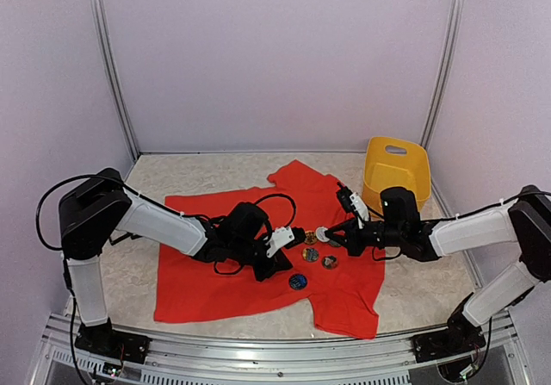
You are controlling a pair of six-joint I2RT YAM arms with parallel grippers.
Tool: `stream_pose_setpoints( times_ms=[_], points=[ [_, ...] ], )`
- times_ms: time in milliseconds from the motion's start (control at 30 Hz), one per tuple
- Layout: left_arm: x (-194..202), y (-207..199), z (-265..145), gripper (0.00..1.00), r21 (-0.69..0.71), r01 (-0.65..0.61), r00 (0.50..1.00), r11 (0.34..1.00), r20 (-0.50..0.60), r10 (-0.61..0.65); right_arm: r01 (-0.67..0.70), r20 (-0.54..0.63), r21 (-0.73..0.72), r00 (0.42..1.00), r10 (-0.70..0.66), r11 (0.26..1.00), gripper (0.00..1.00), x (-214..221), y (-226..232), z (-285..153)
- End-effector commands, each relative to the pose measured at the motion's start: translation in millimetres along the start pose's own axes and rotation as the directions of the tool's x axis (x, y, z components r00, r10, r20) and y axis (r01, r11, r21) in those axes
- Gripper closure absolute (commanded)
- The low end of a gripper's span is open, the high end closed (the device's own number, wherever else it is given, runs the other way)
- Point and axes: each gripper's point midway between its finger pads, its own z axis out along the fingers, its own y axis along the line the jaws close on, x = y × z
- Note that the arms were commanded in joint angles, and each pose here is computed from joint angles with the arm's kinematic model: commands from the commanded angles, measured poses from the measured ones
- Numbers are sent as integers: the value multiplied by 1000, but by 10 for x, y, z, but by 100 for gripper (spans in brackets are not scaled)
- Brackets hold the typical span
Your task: Pin the brooch onto the clothing
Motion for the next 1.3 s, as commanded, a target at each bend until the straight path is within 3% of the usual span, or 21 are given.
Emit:
stream_pose_setpoints(
  times_ms=[0,267,433,700,1267],
  points=[
    [-373,-62,-183,100,22,-9,991,1000,135,6,295,214,25,932,-293,955,100,-302,175,38],
    [-452,-125,-290,100,52,0,984,999,176,-9,582,204,54,789,-580,811,100,167,463,203],
    [-492,-158,-322,100,66,-5,982,998,188,-8,667,194,75,719,-667,741,100,302,581,342],
    [-507,-166,-342,100,71,-12,982,997,190,-2,671,160,89,720,-675,736,100,413,536,473],
    [-495,-125,-330,100,61,1,982,998,190,-13,683,271,-111,719,-640,722,100,526,948,283]
  ],
)
